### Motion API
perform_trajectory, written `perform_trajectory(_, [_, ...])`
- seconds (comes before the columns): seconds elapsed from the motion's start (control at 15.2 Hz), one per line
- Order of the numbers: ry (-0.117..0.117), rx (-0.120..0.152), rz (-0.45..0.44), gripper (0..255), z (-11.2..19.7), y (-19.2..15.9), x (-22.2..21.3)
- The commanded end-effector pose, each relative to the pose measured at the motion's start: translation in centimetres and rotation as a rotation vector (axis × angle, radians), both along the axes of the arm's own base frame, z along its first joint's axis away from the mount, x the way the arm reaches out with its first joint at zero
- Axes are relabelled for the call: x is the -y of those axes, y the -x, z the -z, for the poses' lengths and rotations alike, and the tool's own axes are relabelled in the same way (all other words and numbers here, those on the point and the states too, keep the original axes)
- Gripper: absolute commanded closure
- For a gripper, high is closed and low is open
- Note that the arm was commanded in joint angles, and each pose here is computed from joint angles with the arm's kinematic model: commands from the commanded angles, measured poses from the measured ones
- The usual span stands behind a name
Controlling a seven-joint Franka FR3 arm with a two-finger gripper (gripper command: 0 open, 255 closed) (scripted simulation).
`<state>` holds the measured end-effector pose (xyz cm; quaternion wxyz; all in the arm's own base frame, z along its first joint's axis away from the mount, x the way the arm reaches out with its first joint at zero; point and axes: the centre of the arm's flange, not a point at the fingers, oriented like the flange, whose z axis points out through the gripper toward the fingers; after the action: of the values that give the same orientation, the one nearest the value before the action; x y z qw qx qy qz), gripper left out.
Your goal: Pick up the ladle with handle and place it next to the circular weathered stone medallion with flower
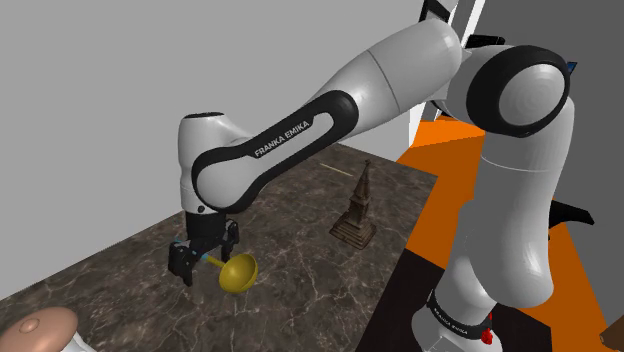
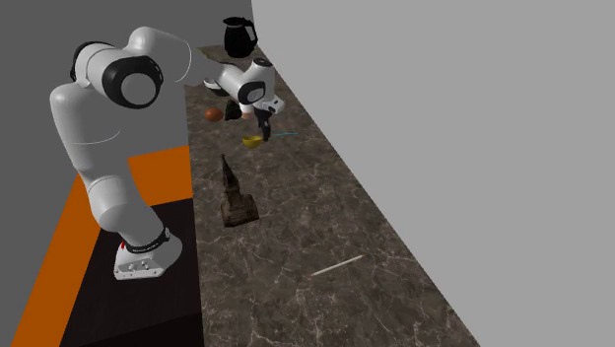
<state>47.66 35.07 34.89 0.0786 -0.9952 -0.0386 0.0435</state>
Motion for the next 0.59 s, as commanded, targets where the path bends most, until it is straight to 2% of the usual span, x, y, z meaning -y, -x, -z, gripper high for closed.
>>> perform_trajectory(0.0, [0.000,0.000,0.000,0,-2.1,-0.1,0.3])
perform_trajectory(0.13, [0.000,0.000,0.000,0,-4.4,-0.4,0.7])
perform_trajectory(0.53, [0.000,0.000,0.000,0,-4.4,-0.4,0.7])
